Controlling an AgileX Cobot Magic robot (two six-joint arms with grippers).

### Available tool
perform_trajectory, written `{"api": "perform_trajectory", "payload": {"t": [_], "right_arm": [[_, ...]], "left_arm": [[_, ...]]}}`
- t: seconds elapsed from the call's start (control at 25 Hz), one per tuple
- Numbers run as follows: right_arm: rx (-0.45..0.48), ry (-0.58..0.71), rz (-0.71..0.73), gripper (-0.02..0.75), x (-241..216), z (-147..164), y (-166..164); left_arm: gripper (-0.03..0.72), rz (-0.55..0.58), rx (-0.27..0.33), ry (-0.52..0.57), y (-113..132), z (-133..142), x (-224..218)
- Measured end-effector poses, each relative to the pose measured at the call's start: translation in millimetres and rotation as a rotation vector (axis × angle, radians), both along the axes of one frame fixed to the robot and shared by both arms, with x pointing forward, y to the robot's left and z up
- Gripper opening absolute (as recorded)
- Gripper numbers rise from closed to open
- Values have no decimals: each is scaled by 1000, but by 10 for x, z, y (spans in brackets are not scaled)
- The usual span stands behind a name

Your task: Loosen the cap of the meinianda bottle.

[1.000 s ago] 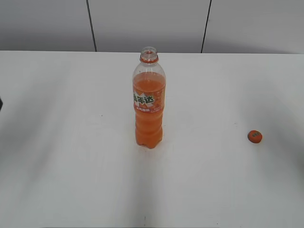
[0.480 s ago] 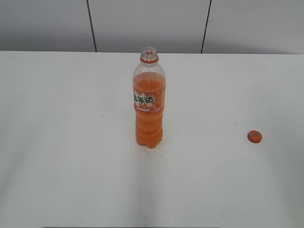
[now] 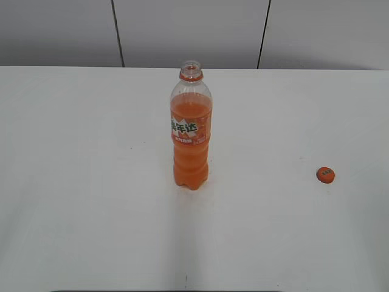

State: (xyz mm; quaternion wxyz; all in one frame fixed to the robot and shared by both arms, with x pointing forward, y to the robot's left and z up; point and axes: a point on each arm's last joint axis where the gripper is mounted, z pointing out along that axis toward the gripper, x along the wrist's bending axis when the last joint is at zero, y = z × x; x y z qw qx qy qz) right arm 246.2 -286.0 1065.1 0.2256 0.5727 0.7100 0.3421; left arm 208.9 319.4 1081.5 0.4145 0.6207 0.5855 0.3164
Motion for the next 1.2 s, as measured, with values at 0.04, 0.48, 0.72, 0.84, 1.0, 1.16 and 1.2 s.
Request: {"api": "perform_trajectory", "payload": {"t": [0.04, 0.48, 0.72, 0.84, 1.0, 1.16, 1.2], "right_arm": [[-5, -29, 9, 461, -43, -26, -5], [-30, -234, 41, 461, -206, -123, -32], [-37, -246, 46, 461, -184, -136, -30], [-36, -248, 45, 461, -184, -135, -30], [-36, -249, 45, 461, -183, -135, -30], [-41, -249, 43, 461, -182, -135, -34], [-46, -250, 41, 461, -181, -136, -38]], "left_arm": [[584, -11, 12, 4, -6, -21, 5], [578, -161, 36, -24, -171, -216, 188], [565, -190, 44, -39, -191, -209, 189], [563, -191, 43, -39, -192, -209, 189], [562, -191, 43, -39, -192, -209, 189], [562, -175, 42, -39, -196, -208, 189], [562, -161, 40, -39, -199, -208, 188]]}}
